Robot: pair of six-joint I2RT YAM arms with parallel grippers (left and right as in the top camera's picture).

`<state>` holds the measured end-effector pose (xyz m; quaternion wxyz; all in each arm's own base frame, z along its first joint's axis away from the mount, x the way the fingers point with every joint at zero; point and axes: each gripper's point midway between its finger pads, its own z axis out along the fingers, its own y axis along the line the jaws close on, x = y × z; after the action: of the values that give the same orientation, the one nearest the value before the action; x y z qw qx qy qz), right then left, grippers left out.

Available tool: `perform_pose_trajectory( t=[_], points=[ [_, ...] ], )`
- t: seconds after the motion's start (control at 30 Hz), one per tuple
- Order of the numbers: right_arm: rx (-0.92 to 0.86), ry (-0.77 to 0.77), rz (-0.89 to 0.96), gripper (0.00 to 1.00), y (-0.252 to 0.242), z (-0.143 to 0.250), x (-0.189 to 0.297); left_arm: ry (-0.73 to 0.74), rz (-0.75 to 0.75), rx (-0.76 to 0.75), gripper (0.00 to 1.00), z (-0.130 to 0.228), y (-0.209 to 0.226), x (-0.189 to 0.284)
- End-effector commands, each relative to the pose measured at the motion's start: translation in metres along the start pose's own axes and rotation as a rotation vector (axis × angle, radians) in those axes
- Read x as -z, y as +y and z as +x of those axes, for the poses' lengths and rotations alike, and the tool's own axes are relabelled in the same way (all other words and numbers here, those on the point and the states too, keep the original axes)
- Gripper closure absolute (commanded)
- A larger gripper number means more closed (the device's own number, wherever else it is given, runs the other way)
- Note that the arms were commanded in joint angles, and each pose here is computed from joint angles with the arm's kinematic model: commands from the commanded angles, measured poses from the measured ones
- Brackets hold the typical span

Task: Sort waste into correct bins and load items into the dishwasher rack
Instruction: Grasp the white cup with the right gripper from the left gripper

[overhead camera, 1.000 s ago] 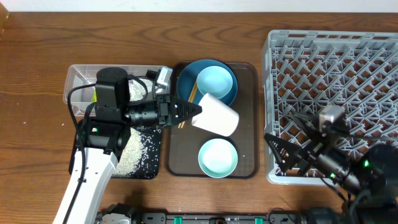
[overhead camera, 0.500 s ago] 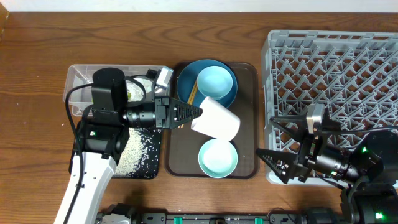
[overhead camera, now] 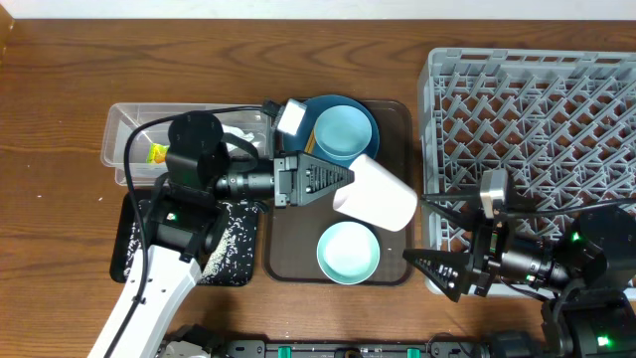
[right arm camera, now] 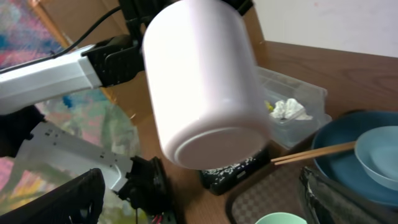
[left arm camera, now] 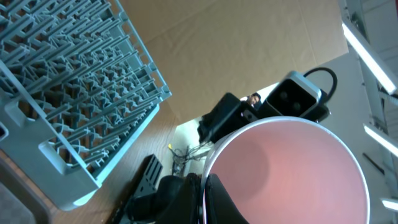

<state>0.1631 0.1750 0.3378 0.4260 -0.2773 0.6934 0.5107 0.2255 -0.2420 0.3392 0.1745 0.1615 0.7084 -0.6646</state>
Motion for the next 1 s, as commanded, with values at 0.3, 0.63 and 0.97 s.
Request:
perform_pose_trajectory(
  t=[0.3, 0.63, 0.97],
  points=[
    [0.096, -0.006, -0.096, 0.12, 0.021, -0.013, -0.01, -0.01, 0.006, -0.005, 0.94, 0.001, -0.013, -0.01],
    [0.069, 0.032, -0.103, 0.23, 0.001, -0.01, -0.026, -0.003, 0.01, -0.005, 0.94, 0.002, -0.014, -0.01],
    [0.102, 0.025, -0.131, 0.3, 0.001, -0.015, -0.033, -0.002, 0.009, 0.0, 0.94, 0.002, -0.013, -0.01]
  ],
)
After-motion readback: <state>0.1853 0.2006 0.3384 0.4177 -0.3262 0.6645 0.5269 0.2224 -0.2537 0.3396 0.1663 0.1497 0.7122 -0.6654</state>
